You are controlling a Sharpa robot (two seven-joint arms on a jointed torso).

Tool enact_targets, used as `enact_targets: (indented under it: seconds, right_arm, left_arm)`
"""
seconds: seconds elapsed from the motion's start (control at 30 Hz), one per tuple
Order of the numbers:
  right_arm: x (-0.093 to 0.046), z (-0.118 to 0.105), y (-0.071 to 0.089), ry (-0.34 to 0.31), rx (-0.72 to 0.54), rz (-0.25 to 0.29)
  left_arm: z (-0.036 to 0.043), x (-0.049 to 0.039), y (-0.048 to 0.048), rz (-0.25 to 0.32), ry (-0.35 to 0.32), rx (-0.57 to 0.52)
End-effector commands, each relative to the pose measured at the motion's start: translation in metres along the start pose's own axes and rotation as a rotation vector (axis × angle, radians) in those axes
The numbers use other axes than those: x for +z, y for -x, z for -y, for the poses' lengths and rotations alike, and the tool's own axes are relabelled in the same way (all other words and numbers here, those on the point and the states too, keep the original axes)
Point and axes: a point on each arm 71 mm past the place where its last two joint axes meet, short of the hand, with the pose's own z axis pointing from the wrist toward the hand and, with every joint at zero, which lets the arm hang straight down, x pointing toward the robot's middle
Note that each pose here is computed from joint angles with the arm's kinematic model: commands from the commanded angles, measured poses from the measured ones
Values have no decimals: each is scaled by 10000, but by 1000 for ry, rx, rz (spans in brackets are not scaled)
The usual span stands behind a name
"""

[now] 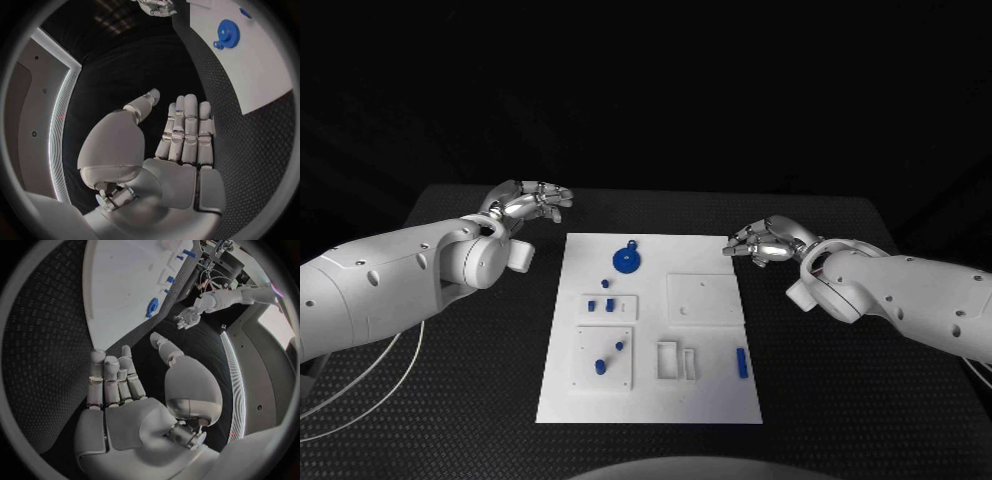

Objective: Assemble the parts on the task board

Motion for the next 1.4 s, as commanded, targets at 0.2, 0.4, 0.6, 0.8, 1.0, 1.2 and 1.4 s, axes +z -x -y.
enact_targets:
  seconds: [0.2, 0.4, 0.6, 0.8, 1.0, 1.2, 1.4]
  right_arm:
    - [8, -20, -27, 10, 24, -24]
    - [22, -26, -50, 11, 110, -49]
    - [38, -14, -37, 12, 171, -50]
    - [45, 13, -19, 9, 178, -65]
    - [47, -3, -42, 12, 177, -78]
    - [46, 0, -37, 11, 169, -73]
    - [45, -3, -40, 11, 168, -73]
  left_arm:
    - [19, 2, -25, -7, -17, -9]
    - [18, 6, -35, -9, -18, -10]
    - [13, 16, -51, -11, -17, -11]
    - [10, 21, -68, -15, -16, -14]
    - [9, 24, -66, -14, -16, -14]
    - [9, 24, -64, -14, -16, -14]
    - [9, 23, -64, -15, -16, -14]
